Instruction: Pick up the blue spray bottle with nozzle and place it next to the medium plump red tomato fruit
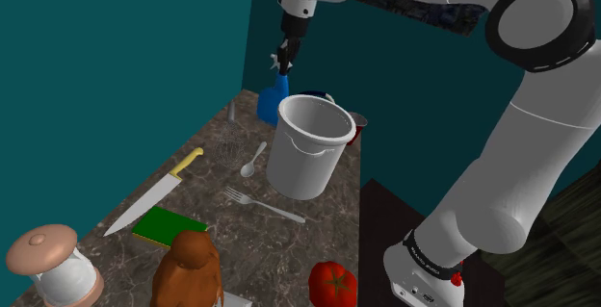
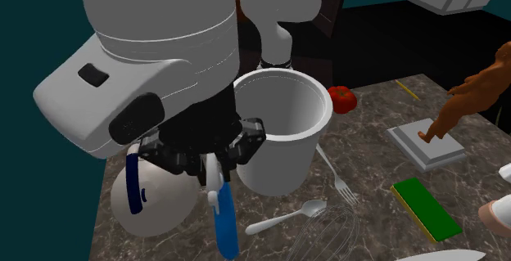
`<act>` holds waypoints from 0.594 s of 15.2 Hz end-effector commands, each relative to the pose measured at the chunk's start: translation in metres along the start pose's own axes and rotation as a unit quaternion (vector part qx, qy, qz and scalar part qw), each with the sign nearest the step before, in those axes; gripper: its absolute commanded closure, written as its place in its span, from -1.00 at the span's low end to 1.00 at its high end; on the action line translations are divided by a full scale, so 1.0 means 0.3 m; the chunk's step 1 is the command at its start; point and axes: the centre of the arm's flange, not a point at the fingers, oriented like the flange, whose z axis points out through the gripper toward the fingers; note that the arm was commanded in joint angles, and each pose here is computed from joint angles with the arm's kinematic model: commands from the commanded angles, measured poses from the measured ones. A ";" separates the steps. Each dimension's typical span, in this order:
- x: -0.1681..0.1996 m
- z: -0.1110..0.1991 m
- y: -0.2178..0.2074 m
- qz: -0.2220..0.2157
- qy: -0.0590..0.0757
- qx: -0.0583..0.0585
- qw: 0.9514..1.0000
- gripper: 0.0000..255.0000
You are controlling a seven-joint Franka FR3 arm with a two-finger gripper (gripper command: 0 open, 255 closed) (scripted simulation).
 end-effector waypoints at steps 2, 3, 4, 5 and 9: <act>-0.004 -0.052 0.003 0.000 0.000 0.000 1.000 1.00; -0.005 -0.069 0.002 0.000 0.000 0.000 1.000 1.00; -0.005 -0.087 0.002 0.000 0.000 0.000 1.000 1.00; -0.005 -0.105 0.002 0.000 0.000 0.000 1.000 1.00; -0.005 -0.175 0.002 0.000 0.000 0.000 1.000 1.00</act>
